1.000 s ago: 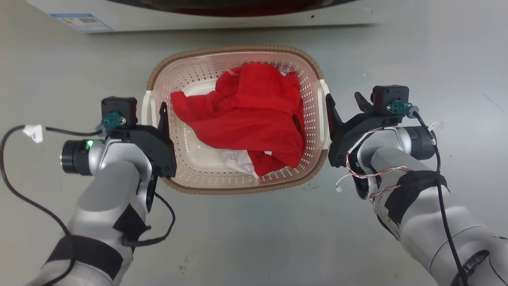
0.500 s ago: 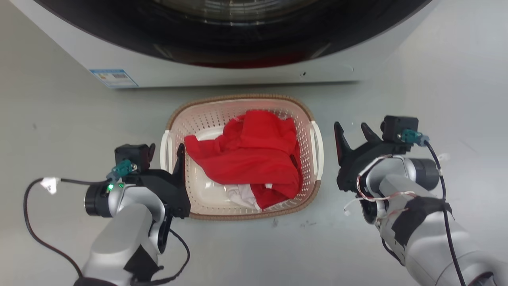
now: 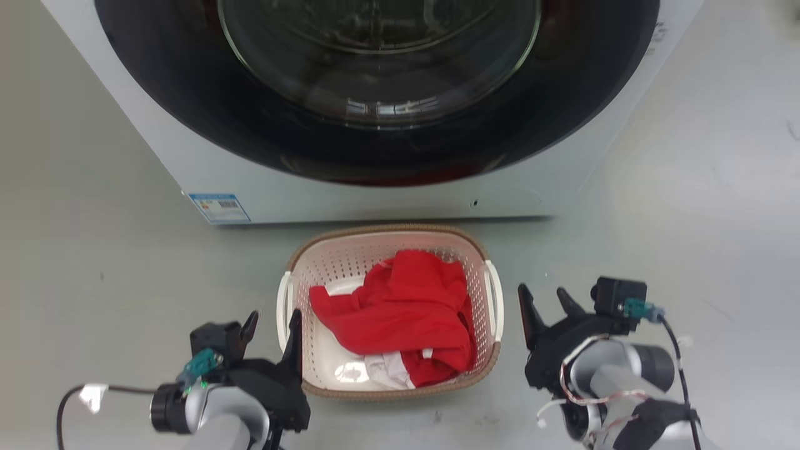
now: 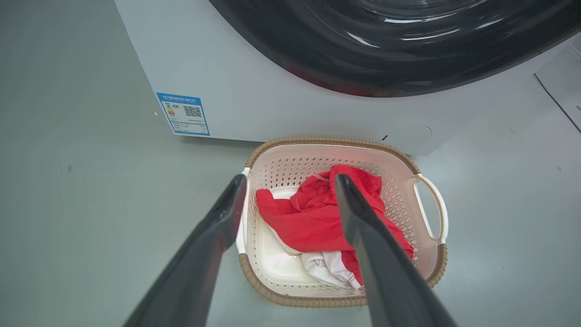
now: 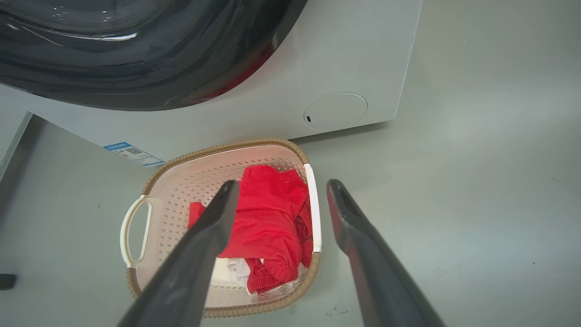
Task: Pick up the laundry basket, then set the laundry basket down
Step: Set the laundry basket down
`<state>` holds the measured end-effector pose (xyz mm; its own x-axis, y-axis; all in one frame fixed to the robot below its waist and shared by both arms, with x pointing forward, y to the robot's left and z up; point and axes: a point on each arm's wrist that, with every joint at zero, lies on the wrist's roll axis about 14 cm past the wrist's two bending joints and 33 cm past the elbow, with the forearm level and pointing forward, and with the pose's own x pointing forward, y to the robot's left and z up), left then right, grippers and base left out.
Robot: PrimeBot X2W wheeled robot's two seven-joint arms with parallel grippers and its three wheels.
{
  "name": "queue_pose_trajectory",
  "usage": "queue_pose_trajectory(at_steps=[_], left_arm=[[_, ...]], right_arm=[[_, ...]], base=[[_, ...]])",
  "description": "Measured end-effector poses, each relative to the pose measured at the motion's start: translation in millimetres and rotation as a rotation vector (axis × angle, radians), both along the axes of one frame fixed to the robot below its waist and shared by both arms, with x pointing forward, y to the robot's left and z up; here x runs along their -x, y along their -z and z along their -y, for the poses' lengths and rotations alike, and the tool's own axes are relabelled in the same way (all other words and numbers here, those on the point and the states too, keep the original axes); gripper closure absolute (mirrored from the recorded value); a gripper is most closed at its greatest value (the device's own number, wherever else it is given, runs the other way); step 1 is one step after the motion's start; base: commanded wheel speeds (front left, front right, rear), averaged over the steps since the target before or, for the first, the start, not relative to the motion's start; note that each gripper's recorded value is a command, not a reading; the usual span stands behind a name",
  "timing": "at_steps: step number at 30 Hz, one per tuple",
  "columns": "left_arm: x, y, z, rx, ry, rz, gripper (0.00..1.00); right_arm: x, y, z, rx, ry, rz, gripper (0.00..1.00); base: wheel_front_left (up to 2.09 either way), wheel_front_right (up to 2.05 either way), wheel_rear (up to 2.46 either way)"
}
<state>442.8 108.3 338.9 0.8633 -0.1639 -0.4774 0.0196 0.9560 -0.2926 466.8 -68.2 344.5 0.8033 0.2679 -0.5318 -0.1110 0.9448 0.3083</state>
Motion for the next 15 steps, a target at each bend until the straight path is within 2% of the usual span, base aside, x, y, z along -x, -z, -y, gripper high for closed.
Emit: queue_pose_trajectory(at_steps=[15], left_arm=[[69.7, -45.0, -8.3, -0.008, -0.029, 0.135, 0.0]], right_arm=[[81.7, -31.8, 1.8, -0.056, 0.025, 0.082, 0.0]], base=[[0.0, 0.0, 0.0]])
